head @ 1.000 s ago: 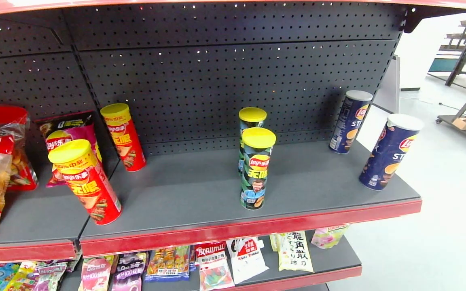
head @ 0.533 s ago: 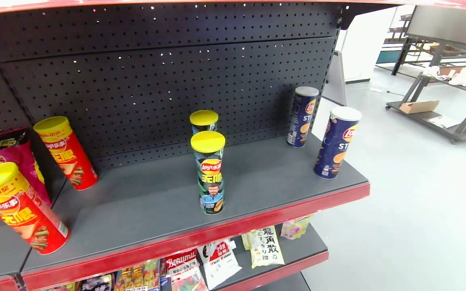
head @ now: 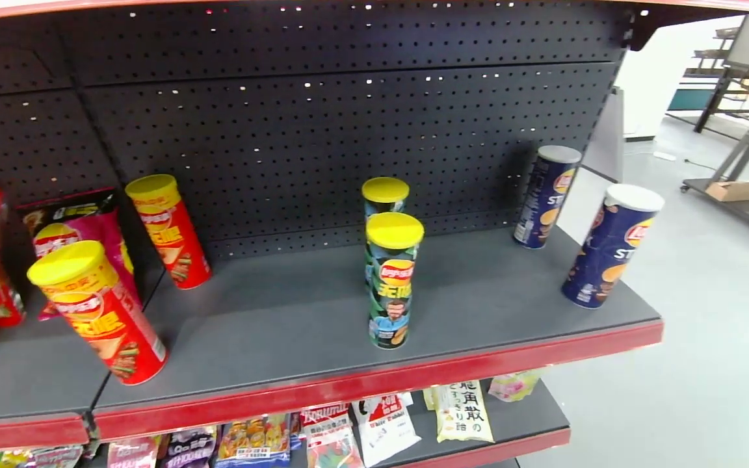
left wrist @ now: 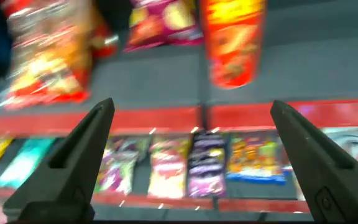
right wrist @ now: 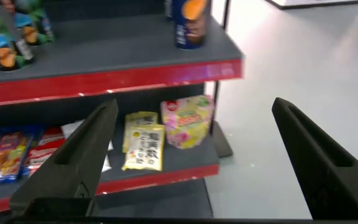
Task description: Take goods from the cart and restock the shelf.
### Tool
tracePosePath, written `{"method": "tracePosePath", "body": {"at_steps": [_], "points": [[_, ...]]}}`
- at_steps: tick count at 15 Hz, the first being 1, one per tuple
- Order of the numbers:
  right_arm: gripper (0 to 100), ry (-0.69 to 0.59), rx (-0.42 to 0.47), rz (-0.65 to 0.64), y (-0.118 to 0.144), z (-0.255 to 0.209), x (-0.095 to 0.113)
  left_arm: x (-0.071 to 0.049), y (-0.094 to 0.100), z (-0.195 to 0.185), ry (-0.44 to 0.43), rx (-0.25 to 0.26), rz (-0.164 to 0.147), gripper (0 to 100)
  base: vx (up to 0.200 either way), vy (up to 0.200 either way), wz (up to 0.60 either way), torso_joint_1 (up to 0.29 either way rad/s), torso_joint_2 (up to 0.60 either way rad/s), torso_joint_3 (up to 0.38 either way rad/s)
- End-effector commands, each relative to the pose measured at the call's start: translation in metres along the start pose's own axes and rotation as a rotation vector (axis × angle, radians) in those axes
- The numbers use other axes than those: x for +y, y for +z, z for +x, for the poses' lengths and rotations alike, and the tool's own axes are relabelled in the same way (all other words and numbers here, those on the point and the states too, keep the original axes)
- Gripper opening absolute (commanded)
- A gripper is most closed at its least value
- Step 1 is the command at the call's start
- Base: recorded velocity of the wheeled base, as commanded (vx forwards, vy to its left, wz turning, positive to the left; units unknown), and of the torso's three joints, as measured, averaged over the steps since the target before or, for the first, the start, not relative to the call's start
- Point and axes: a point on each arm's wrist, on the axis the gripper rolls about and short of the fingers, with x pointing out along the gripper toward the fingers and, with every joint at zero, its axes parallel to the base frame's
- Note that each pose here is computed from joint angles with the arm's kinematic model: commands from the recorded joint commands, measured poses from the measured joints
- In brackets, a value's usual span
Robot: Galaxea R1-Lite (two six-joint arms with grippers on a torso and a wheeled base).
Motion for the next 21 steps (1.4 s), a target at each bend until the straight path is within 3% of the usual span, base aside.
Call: {"method": "tracePosePath", "body": {"at_steps": [1,6,12,16,21], "points": [[100,0.001,0.0,0.0,0.0,0.0,0.0,-0.0001,0.0003,0.0003,0.002,0.003,0.001,100,0.0,0.0,0.0,0.0,0.0,0.0],[100,0.001,0.0,0.0,0.0,0.0,0.0,-0.0005,-0.0006,0.0007,-0.003,0.004,-0.006,100,0.0,0.0,0.0,0.0,0.0,0.0],[100,0.001,0.0,0.0,0.0,0.0,0.0,-0.0006,-0.0002,0.0008,-0.002,-0.002,-0.007,100,0.0,-0.2,0.0,0.003,0.0,-0.002],[100,0.001,0.0,0.0,0.0,0.0,0.0,-0.0006,-0.0001,0.0009,-0.003,-0.005,0.007,100,0.0,0.0,0.0,0.0,0.0,0.0],[100,0.001,0.0,0.0,0.0,0.0,0.0,-0.0006,-0.0001,0.0009,-0.003,-0.005,0.007,100,-0.2,0.0,0.0,0.006,0.0,0.004]]}}
